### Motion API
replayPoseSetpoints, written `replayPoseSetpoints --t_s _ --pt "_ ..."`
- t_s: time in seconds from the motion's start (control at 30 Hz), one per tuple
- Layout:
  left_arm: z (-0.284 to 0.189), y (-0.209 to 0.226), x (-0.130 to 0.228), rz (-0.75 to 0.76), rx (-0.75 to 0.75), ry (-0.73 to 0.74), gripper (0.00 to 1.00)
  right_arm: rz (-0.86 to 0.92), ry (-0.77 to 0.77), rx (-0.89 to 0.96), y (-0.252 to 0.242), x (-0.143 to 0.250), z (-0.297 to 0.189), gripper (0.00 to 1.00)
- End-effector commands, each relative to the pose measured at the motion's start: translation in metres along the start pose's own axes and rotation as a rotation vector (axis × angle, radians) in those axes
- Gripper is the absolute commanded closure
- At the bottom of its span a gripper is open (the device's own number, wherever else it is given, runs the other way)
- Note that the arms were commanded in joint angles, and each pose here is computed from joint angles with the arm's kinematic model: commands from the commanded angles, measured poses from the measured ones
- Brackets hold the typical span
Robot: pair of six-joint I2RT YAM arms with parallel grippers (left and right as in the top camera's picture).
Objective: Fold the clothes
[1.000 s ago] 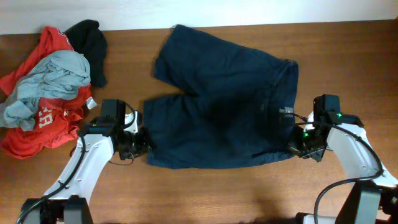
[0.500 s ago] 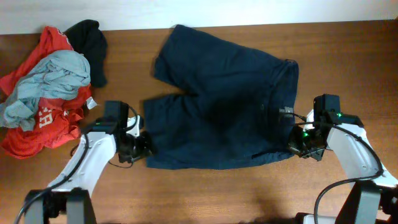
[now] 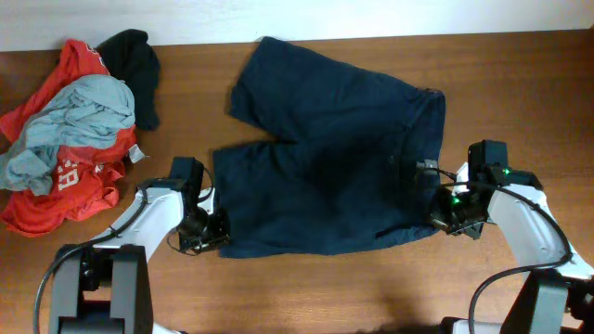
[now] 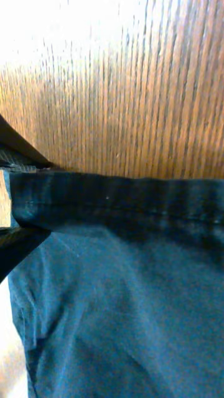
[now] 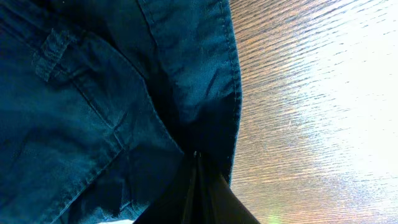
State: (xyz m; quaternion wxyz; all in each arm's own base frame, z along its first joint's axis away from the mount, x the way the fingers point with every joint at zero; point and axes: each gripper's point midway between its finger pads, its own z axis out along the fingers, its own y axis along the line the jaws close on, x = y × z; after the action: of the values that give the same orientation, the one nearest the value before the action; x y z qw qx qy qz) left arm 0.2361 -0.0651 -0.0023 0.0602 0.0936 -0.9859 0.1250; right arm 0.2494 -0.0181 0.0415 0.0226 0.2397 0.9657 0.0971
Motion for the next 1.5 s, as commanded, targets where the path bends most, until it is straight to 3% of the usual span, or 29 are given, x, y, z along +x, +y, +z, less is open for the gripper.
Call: replayPoseSetpoints --t_s 0.0,0.17,0.47,0.67,1.03,1.47 --pt "0.004 0.013 -0.001 -0.006 -0.066 -0.009 0.76 0.002 0.001 -0.009 0.0 0.001 0.0 0.96" --pt "0.004 0.012 -0.002 -0.016 -0.063 -0.01 0.99 0.001 -0.005 -0.011 0.001 -0.001 0.0 0.96" --pt "0.003 0.008 -0.005 -0.037 -0.042 -0.024 0.99 -0.002 -0.018 -0.015 0.002 -0.005 -0.004 0.96" --pt "-0.014 -0.002 -0.025 -0.008 -0.025 -0.088 0.99 -0.05 -0.077 -0.031 0.012 -0.018 -0.031 0.96" --pt "-0.107 -0.038 -0.066 0.084 0.045 -0.379 0.99 -0.111 -0.203 -0.057 0.028 -0.025 -0.106 0.96" --pt "-0.191 -0.043 -0.047 0.126 0.044 -0.657 0.99 -0.144 -0.298 -0.079 0.03 0.005 -0.158 0.96"
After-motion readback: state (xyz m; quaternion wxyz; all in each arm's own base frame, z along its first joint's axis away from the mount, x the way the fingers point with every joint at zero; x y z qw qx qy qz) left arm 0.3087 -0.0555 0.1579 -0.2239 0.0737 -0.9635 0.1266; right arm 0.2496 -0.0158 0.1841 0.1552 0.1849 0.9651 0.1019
